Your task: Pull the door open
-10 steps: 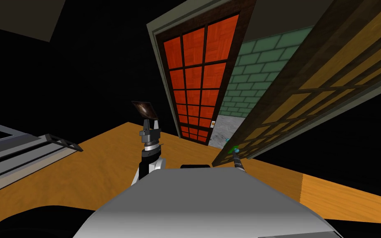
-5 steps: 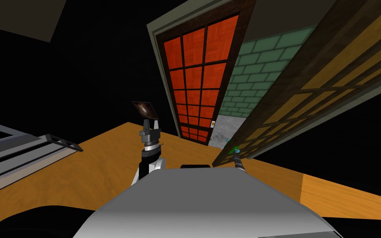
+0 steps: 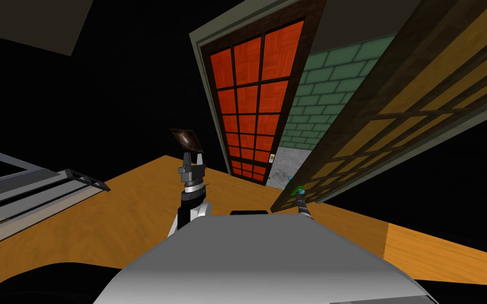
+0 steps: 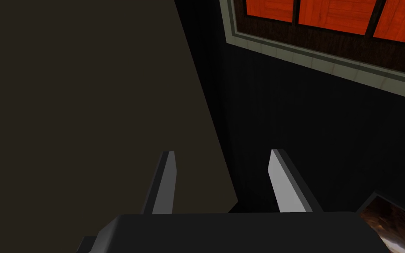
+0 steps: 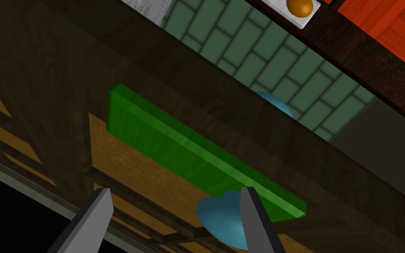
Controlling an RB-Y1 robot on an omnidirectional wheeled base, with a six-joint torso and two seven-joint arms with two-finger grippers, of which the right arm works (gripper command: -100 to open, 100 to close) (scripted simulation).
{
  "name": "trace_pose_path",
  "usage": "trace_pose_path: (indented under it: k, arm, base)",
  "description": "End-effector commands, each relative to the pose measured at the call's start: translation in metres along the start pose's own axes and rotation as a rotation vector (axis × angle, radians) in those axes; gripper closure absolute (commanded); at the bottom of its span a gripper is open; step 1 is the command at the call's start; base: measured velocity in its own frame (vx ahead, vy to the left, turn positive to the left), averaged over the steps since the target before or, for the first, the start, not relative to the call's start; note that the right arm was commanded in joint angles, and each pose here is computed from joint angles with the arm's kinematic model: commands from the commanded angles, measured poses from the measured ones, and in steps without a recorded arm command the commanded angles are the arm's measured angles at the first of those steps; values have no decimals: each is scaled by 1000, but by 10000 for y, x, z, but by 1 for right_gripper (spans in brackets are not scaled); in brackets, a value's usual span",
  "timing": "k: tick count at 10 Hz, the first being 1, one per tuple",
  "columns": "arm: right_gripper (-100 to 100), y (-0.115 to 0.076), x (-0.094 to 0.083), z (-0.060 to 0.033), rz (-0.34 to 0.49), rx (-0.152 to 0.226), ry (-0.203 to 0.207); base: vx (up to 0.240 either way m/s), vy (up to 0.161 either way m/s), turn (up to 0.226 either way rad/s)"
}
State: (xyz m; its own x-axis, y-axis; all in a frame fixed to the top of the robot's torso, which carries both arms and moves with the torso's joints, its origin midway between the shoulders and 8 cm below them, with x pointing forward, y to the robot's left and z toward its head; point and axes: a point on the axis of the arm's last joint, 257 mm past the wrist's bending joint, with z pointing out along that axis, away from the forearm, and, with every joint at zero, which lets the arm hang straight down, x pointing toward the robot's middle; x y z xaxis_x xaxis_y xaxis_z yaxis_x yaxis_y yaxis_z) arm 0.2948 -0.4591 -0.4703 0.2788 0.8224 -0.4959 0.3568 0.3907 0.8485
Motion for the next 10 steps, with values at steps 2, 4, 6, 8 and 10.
trace_pose_path:
  k: [2,4,6,8,10]
  arm:
    - [100,-31,-79,25,59,8,-8]
    - [100,7,-70,52,116,-1,-5]
    - [100,7,-70,52,117,-2,-5]
    - [100,7,-70,52,117,-2,-5]
    - [100,29,-65,67,151,-7,-4]
  base:
    - [-87,-58,97]
    - [-78,-72,87]
    - [-30,-14,19]
    - [-2,10,-13]
    - [-27,-31,58]
